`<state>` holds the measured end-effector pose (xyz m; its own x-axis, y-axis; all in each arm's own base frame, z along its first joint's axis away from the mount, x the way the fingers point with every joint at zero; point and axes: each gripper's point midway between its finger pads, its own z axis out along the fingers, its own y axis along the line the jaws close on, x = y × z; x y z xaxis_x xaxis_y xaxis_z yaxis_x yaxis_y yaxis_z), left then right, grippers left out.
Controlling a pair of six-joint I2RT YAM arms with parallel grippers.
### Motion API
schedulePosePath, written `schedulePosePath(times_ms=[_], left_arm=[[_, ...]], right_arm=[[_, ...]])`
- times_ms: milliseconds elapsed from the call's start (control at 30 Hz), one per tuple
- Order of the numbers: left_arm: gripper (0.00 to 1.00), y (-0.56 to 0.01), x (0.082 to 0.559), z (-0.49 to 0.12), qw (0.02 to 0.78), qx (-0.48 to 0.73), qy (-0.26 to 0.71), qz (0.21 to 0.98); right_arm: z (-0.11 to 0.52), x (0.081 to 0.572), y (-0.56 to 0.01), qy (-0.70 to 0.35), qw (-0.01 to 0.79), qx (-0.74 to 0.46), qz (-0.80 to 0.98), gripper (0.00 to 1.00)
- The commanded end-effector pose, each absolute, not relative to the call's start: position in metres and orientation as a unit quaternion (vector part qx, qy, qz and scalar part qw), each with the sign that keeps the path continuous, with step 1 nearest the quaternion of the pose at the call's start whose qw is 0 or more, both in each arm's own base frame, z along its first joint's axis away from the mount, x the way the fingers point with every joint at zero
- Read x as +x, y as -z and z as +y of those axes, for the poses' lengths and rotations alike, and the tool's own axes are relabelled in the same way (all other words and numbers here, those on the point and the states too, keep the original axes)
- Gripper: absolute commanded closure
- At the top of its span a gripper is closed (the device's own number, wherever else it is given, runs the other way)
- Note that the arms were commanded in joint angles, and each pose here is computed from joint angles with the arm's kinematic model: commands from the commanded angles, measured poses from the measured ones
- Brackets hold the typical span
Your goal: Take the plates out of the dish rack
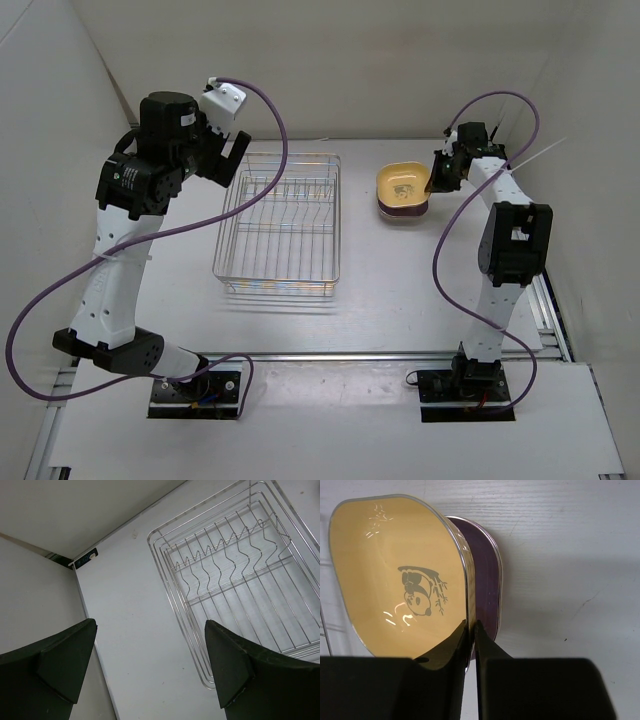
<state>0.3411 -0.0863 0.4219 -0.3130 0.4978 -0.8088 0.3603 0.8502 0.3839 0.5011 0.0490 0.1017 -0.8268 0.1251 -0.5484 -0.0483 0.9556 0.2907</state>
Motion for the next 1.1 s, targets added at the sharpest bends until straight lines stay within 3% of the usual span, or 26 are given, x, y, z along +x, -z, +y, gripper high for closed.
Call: schedulePosePath(times_ms=[0,333,567,667,700,733,1067], left_arm=[[0.0,-0.439,0.331,-0.081,0.543,0.253,-0.062,0.798],[0.0,-0.439,0.331,-0.081,0.543,0.253,-0.062,0.798],[0.0,-0.435,0.333,-0.086,0.539,0.26,-0.053,0.799],[0.0,-0.431,0.334,-0.086,0.535,0.257,-0.051,0.804],[0.0,-0.433,0.334,-0.08,0.539,0.248,-0.059,0.803],[0.0,-0.432,0.334,-0.081,0.542,0.241,-0.055,0.803],[0.0,-0.356,0.364,-0.029,0.52,0.104,-0.033,0.847]], right_arm=[[0.049,0.507,-0.106,-0.155,0.3,0.018,0.941,0.87],[0.054,0.505,-0.105,-0.159,0.294,0.023,0.942,0.82],[0.056,0.503,-0.12,-0.164,0.304,0.02,0.938,0.47],[0.055,0.502,-0.137,-0.163,0.315,0.014,0.935,0.25],[0.055,0.502,-0.146,-0.163,0.321,0.013,0.933,0.03],[0.054,0.502,-0.148,-0.158,0.321,0.014,0.934,0.0],[0.003,0.463,-0.225,-0.08,0.347,0.014,0.934,0.0]])
